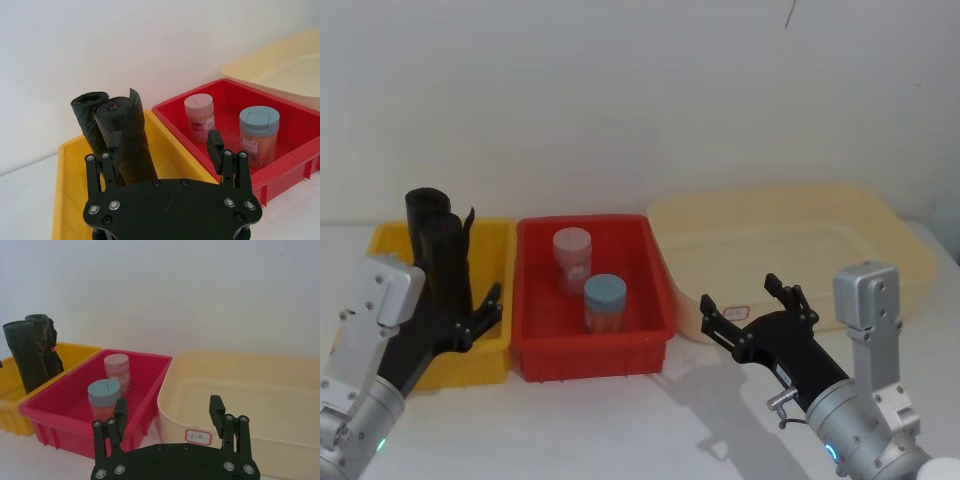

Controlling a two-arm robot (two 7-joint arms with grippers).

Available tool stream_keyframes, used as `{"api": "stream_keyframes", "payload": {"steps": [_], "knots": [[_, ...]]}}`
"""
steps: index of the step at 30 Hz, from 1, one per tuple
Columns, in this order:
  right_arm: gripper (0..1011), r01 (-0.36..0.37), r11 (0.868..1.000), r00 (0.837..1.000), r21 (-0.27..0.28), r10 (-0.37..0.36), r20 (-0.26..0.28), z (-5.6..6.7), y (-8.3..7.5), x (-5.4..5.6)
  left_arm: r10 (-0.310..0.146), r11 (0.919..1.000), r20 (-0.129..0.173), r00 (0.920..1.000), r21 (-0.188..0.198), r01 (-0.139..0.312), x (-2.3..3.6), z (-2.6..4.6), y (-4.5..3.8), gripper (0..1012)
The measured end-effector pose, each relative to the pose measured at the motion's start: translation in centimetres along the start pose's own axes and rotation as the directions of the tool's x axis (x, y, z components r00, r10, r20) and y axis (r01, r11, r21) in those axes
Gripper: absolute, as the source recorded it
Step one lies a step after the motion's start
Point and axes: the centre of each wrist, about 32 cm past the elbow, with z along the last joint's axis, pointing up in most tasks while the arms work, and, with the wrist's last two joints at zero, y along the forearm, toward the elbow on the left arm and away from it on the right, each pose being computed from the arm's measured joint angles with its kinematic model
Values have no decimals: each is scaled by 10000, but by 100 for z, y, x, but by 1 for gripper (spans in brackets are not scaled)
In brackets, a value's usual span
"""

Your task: Pick up the garbage bag with the one hand and transfer it to the other hand.

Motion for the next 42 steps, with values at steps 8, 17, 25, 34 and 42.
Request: {"api": "stream_keyframes", "payload": {"steps": [8,17,25,34,42], "knots": [[1000,0,10000,10000,1,0,0,0,0,0,-1,10000,0,10000,0,1,0,0,0,1001],[1000,0,10000,10000,1,0,0,0,0,0,0,10000,-1,10000,1,0,0,0,0,1001],[1000,0,10000,10000,1,0,0,0,0,0,1,10000,3,10000,3,-1,-1,0,0,1001],[1000,0,10000,10000,1,0,0,0,0,0,154,9995,226,9996,268,-160,-35,27,-10,1001],[1000,0,10000,10000,1,0,0,0,0,0,485,9971,308,9983,575,-502,-71,22,14,1001]]}}
